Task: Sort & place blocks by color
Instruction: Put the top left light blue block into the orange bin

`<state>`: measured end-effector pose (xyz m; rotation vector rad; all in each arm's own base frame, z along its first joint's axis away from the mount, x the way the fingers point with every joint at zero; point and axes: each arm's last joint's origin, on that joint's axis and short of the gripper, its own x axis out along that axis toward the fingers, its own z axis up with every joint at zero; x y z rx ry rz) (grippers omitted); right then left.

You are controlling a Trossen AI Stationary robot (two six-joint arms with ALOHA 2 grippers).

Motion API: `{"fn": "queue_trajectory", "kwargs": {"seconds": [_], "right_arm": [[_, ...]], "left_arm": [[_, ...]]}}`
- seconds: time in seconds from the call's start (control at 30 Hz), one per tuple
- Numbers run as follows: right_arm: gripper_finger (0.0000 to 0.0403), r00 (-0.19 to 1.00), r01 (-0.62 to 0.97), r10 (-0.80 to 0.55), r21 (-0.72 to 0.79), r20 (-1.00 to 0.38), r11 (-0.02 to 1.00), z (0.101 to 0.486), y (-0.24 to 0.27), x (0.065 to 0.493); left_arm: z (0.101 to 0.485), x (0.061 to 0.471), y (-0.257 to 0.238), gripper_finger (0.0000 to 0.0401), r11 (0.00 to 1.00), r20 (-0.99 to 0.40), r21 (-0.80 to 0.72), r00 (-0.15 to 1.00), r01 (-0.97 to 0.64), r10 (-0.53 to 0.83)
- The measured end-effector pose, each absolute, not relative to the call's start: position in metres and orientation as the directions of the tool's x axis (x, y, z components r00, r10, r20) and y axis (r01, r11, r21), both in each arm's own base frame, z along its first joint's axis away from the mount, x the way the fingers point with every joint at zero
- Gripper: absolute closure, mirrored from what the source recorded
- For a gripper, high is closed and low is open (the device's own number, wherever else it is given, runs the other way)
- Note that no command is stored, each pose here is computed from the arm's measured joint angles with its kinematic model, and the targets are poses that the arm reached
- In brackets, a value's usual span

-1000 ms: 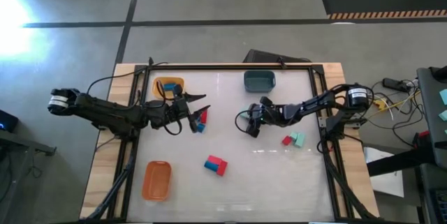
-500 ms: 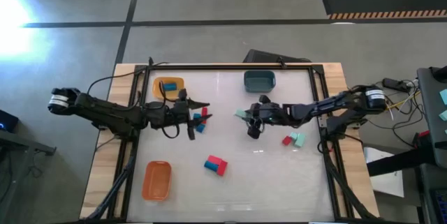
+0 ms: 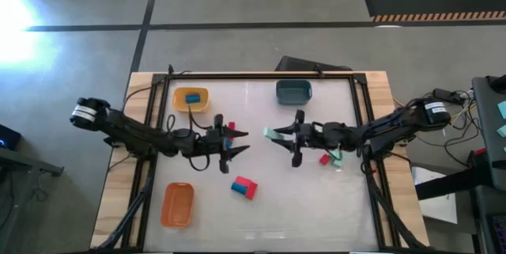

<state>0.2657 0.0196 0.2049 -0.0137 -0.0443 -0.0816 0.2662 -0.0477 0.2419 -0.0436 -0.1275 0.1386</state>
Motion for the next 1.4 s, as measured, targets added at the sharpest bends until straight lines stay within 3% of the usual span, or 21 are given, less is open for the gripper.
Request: {"fn": "queue_trajectory", "kwargs": {"seconds": [0.17, 0.3, 1.4], "right_arm": [[0.0286, 0.978, -0.030, 0.034, -0.024, 0.204, 0.999, 0.209, 0.027, 0.268], [0.0286, 0.966, -0.062, 0.069, -0.039, 0.248, 0.997, 0.207, 0.030, 0.273], [0.0286, 0.958, -0.075, 0.099, -0.098, 0.269, 0.992, 0.217, 0.033, 0.285]], "left_arm": [[0.237, 0.272, -0.051, 0.0223, 0.989, 0.163, -0.081, 0.977, -0.126, 0.138], [0.235, 0.275, -0.052, 0.0223, 0.988, 0.194, -0.092, 0.971, -0.123, 0.139], [0.239, 0.340, -0.064, 0.0223, 0.994, 0.401, -0.034, 0.910, -0.100, 0.105]]}}
